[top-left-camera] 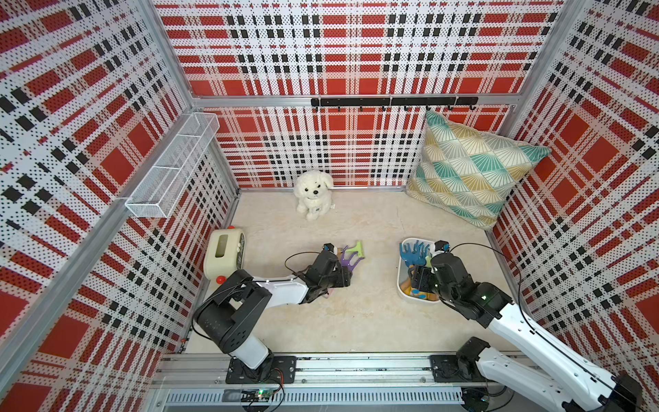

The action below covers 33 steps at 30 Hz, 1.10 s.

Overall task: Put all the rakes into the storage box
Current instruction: Adjust the rake at the center of the board, then pick up the rake at the center of the board.

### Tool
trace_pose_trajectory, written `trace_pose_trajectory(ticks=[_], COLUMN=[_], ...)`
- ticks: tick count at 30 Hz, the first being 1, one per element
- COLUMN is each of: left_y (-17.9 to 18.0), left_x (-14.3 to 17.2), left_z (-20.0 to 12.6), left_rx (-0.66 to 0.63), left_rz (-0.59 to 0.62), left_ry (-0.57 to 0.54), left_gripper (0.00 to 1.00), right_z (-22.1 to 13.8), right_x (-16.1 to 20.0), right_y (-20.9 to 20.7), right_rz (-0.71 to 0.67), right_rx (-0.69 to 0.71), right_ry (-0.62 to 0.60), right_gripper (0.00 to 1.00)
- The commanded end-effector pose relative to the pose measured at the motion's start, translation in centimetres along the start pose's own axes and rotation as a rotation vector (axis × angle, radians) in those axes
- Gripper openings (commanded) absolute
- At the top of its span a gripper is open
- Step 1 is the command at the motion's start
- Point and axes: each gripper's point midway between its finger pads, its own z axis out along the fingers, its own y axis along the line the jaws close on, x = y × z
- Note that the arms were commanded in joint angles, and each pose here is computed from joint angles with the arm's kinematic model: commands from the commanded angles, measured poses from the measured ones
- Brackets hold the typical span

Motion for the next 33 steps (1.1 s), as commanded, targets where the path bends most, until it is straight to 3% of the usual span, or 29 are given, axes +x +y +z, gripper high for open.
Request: trace_pose_trajectory(ticks=[1,7,13,18,26,33], left_y=[-0.3,-1.0,-0.3,-0.9,1.4,1.7], left_x=[-1.0,-2.9,-2.1,-0.1,2.3,5.1], left_z=[-1.0,-3.4,-2.8,-1.7,-2.1,-1.5], left_rx=[-0.048,-0.127,-0.184,-0.234,-0.388,-0.398], left_rz=[0.010,0.077,0.129,0.207,0.259,0.288], left_ry=[-0.029,-0.066,0.003,0.088,0.122,0.182], left_gripper=[0.73,0.74,0.74,0.72,0.70,0.55], right_z=[-0.6,-1.4,-1.8,-1.4,-1.1,-1.3], right_x=[-0.8,-0.8,-1.4,-1.0,-0.4,-0.4], right_y=[0.7,0.4,0.2,0.1,-0.2,-0.2], right_rz=[0.007,0.013,-0.002,-0.002,0.001,0.006], right_rx=[-0.035,-0.053,-0.034,-0.034,-0.038,-0.046], right_ry=[-0.035,-0.064,-0.078,-0.071,-0.067,-0.072], right_gripper=[0.72,0.78,0.95,0.97,0.97,0.97])
